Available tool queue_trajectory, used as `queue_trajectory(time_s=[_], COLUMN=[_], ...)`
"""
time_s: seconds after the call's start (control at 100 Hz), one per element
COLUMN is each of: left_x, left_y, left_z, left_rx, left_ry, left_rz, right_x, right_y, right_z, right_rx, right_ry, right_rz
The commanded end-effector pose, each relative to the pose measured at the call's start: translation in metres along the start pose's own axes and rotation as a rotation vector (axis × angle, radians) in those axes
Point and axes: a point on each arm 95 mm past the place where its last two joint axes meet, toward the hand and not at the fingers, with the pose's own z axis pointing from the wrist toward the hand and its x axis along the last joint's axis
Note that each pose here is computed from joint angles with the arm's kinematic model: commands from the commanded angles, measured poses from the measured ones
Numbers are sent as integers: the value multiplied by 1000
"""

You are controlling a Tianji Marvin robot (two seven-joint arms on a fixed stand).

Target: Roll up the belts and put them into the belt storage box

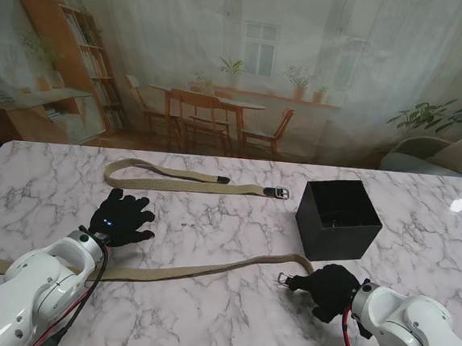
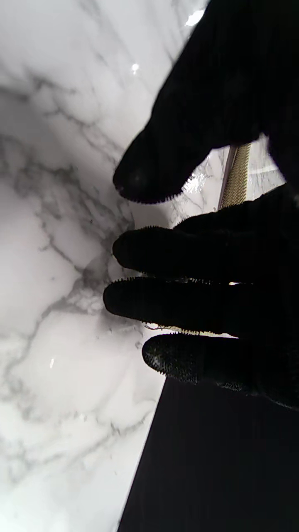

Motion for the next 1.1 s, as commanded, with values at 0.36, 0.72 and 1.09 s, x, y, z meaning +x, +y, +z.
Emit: queue_trajectory(time_s=[0.36,0.72,1.09], left_x=[1,1,1], left_y=[2,3,3], left_z=[1,2,2], left_rx=[-15,-11,-12], left_ry=[2,4,5], left_rz=[-3,-7,-10], right_x=[5,6,-2], right_y=[1,-9,-23], right_z=[-10,-20,-19], right_rx=[-89,-278,-224], right_ry=[-20,-109,-315], right_rz=[-124,-114,-178])
